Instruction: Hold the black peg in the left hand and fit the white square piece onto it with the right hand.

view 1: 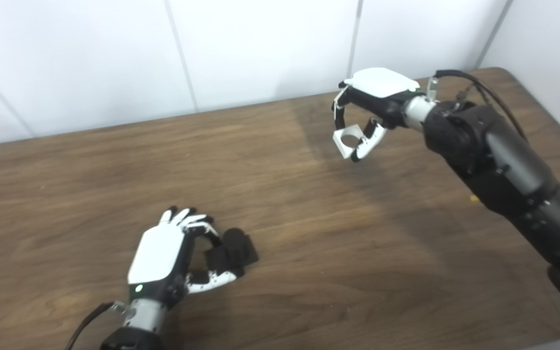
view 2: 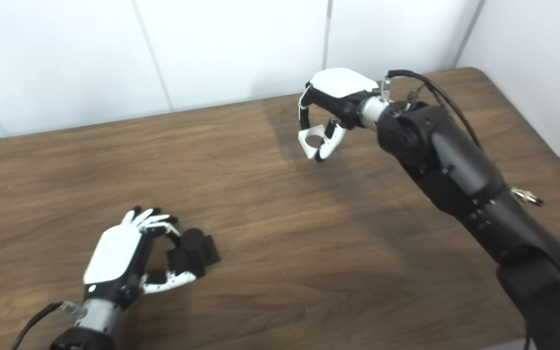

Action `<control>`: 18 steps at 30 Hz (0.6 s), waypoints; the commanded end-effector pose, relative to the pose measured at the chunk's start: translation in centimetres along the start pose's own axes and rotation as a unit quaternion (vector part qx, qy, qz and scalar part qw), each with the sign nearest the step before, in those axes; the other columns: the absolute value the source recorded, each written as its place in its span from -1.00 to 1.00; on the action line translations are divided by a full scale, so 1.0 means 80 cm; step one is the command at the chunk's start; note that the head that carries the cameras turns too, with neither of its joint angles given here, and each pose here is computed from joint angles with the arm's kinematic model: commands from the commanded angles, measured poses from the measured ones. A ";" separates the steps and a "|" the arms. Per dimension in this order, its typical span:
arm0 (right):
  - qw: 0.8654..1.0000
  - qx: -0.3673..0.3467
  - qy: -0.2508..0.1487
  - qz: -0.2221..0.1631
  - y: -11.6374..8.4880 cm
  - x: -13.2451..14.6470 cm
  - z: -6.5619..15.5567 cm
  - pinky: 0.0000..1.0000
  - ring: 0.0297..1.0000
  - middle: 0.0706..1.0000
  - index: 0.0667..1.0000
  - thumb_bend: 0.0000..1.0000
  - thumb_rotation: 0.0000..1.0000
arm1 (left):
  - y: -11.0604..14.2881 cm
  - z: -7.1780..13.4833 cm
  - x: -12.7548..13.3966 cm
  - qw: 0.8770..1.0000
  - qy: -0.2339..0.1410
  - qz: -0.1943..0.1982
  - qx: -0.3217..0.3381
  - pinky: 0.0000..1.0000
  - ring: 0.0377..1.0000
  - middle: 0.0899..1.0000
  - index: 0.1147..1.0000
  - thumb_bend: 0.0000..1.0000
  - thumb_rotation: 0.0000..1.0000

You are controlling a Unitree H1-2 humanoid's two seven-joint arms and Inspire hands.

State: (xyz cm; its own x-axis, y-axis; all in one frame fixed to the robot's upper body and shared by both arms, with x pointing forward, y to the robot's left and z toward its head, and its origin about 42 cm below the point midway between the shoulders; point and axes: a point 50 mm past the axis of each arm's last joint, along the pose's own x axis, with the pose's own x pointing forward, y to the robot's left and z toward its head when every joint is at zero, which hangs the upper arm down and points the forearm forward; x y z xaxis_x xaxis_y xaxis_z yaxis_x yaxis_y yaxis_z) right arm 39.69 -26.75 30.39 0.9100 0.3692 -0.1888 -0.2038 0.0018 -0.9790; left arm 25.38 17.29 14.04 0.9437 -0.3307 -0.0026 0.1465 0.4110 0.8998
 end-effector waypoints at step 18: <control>0.984 -0.025 -0.171 -0.033 -0.034 -0.020 0.118 1.00 0.87 0.55 -0.11 0.05 -0.73 | -0.042 0.022 0.012 0.999 0.002 -0.031 0.018 1.00 0.83 0.55 -0.16 0.04 -0.89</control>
State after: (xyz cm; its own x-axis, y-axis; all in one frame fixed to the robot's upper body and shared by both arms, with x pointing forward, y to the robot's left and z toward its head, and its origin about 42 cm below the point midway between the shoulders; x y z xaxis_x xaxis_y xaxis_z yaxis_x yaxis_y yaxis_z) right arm 35.81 -19.50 31.73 0.7642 0.6222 -0.1700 -0.2085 -0.0110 -0.9780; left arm 25.63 14.76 13.43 0.9466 -0.3221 0.0132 0.1259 0.4071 0.9047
